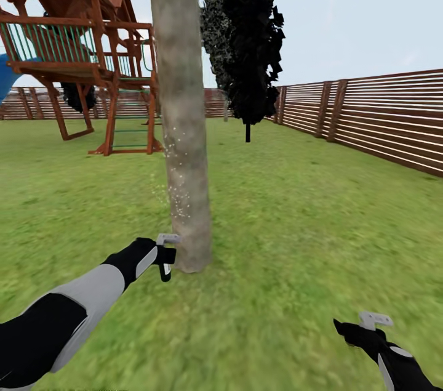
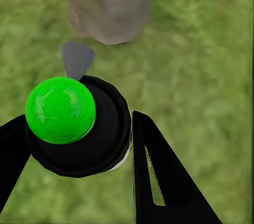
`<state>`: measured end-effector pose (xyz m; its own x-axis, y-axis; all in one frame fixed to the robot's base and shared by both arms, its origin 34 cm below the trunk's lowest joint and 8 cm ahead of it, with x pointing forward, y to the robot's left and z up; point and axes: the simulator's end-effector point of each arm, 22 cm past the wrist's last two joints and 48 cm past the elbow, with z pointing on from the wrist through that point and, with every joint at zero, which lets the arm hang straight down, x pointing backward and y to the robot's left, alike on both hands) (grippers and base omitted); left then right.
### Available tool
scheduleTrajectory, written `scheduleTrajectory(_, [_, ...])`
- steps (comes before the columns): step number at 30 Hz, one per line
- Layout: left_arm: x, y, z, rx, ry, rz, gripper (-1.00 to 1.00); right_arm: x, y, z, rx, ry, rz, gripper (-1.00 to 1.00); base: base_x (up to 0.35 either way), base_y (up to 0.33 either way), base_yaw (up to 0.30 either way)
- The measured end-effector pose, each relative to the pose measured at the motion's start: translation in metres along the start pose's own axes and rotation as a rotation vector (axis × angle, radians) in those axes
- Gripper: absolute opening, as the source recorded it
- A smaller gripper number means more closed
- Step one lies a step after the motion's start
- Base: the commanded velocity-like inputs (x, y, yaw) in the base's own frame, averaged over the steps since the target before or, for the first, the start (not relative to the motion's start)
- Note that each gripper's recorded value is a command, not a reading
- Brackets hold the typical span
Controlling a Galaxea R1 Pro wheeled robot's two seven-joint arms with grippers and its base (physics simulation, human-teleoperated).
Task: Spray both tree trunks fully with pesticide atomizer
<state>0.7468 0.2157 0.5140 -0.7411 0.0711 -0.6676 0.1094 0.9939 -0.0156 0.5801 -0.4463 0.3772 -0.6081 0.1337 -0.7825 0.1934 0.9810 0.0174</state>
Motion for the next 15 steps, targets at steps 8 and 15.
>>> scheduleTrajectory(8, [-0.0002,-0.0062,0.0003,0.007,0.0,0.003,-1.0,0.0002,0.0,0.0,0.0,0.0,0.0,1.0,0.032,-0.334,0.253])
scheduleTrajectory(15, [-0.0002,-0.0058,0.0002,0.007,0.0,0.003,-1.0,0.0,0.0,0.0,0.0,0.0,0.0,1.0,0.0,-0.334,0.253])
